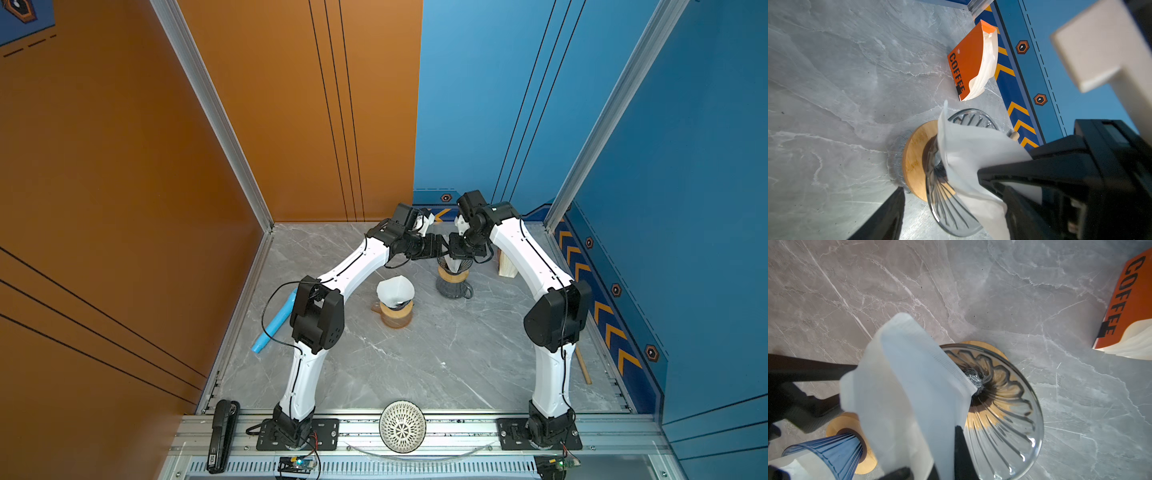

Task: Place the coffee filter in the dripper
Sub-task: 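Push the filter into the dripper cone with the right gripper beside the left gripper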

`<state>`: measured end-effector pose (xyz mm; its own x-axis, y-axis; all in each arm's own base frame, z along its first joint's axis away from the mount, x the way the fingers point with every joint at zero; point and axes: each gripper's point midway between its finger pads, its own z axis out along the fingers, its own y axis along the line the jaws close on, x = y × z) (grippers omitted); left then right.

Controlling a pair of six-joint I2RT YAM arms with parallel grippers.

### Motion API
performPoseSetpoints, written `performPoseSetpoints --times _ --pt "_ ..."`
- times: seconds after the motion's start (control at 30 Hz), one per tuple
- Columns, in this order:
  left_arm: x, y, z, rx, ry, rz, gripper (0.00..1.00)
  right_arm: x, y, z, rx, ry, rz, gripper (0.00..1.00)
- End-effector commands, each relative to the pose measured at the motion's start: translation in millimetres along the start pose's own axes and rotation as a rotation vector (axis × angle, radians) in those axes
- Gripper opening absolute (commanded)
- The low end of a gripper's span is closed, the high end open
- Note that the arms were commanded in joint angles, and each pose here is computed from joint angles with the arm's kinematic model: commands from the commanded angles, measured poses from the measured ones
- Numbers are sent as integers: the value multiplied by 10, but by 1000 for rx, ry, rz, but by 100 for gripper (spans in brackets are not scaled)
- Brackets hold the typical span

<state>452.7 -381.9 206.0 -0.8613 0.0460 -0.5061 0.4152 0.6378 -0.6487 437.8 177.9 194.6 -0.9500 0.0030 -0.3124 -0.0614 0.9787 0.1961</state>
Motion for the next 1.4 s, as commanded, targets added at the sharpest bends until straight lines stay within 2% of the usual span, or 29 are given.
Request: performPoseSetpoints --times 0.0,0.17,0.63,1.37 --pt "3 33 -66 -45 4 20 74 18 -23 -45 17 -8 -14 0" --pt "42 90 -113 -96 20 39 73 16 -108 -110 65 -31 -11 3" --pt "-19 3 -268 -115 -8 70 73 -3 -171 -234 100 -67 -15 11" --pt "28 49 -90 -103 23 60 71 -32 -310 -391 184 -120 -18 22"
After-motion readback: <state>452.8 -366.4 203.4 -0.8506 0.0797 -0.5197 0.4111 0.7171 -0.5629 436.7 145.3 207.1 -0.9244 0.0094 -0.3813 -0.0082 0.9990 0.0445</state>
